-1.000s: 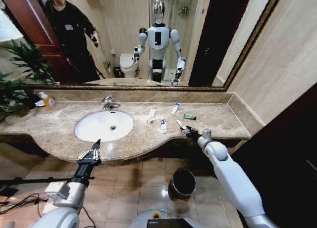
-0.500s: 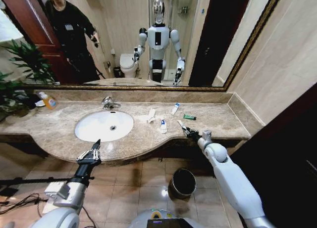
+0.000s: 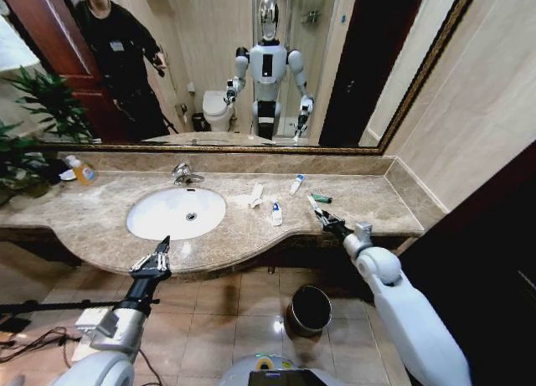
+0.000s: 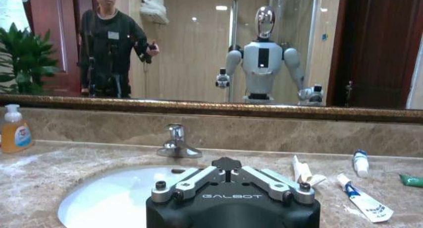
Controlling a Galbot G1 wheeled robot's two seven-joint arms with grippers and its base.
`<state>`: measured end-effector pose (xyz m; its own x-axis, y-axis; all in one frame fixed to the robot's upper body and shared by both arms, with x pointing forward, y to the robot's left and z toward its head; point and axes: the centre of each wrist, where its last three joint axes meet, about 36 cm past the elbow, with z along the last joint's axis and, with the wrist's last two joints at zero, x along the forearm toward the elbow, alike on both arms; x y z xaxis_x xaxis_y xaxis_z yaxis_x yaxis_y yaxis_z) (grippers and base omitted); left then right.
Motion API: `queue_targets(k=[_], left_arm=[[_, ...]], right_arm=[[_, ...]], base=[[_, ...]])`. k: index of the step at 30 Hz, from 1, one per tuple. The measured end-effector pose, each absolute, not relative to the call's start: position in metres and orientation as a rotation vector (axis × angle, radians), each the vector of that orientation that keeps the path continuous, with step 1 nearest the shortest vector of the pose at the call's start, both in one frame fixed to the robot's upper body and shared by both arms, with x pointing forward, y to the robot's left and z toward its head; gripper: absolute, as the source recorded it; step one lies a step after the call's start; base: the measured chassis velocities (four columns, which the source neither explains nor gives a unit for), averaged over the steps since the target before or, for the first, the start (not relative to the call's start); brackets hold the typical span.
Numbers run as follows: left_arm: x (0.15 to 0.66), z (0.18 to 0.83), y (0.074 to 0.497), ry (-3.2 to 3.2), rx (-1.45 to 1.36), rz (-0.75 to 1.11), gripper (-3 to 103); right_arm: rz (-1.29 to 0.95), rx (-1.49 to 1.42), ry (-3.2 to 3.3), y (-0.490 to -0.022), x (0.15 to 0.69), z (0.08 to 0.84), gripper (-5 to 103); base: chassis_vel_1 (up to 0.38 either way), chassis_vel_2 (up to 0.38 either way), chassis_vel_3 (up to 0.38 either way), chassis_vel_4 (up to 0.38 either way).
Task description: Pick up the trash from the sink and place it in the trash bin.
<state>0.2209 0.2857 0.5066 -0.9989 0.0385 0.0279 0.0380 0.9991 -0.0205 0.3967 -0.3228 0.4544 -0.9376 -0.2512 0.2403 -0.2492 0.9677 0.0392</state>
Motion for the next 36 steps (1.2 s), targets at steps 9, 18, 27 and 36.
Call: queue_targets(k=[9,18,27,36], left_arm=[[0.221,0.507,0.286,-3.113,-0.059,0.031,0],[0.221,0.507,0.286,-3.113,-0.059,0.031,0],[0.221,0.507,0.286,-3.113,-0.059,0.031,0],[0.221,0.507,0.286,-3.113,-0.059,0.031,0]], right_arm=[[-0.067,0.394,-2.765,-0.343,0.321,0.429,19],[-0.034,0.388,-2.689,-0.327,0.275,0.372,19],[-0.009,0.31,-2.586,-0.317,0.287,0.292,19],[0.008,0.22,-2.482,-0.331,0.279,0.214,19]], base=[[0.0,0.0,0.0,0.0],[0.0,0.0,0.0,0.0],[0.0,0.0,0.0,0.0],[0.0,0.0,0.0,0.0]])
